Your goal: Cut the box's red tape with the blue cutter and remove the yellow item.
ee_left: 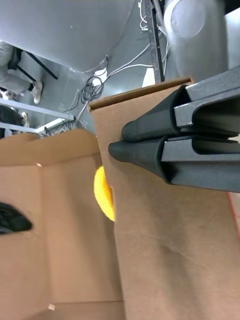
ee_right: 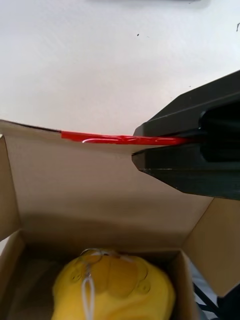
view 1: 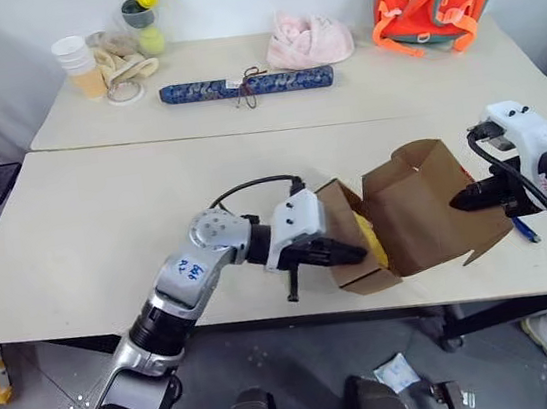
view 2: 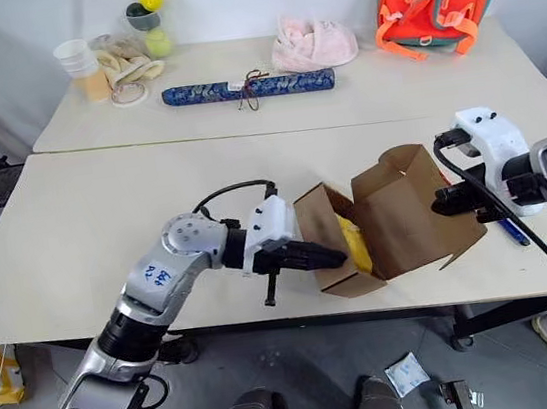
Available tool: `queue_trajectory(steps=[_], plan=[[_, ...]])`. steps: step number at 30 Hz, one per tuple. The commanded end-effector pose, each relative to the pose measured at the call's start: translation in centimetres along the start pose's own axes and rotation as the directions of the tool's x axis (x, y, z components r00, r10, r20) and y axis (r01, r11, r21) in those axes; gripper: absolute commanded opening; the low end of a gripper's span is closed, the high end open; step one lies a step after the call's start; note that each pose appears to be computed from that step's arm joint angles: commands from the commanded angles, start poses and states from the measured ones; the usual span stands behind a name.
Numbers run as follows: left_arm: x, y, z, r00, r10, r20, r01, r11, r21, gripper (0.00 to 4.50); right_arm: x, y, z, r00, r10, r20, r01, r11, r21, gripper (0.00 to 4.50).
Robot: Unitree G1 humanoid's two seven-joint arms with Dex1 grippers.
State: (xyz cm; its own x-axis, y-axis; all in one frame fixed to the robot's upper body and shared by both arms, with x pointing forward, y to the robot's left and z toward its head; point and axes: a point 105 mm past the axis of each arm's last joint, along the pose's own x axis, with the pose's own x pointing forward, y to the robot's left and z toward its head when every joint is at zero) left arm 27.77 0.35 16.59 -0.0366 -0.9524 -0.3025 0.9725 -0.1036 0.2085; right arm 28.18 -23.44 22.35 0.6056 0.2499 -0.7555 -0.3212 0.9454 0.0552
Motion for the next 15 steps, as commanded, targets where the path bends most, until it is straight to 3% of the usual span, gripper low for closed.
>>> queue_trajectory(steps=[1, 15], plan=[[-0.8, 0.1, -3.7, 0.993, 0.053, -0.11, -0.067, 0.99, -0.124, 0.0, -1.3, -0.5, 0.5, 1.0, -0.022, 0.021, 0.022, 1.0, -0.012, 0.03], [-1.5, 1.0, -3.8, 0.983, 0.168, -0.081, -0.179, 0.97, -0.165, 0.0, 1.6, 1.7, 0.2, 0.997, 0.055, 0.046, -0.054, 0.998, -0.013, 0.03]])
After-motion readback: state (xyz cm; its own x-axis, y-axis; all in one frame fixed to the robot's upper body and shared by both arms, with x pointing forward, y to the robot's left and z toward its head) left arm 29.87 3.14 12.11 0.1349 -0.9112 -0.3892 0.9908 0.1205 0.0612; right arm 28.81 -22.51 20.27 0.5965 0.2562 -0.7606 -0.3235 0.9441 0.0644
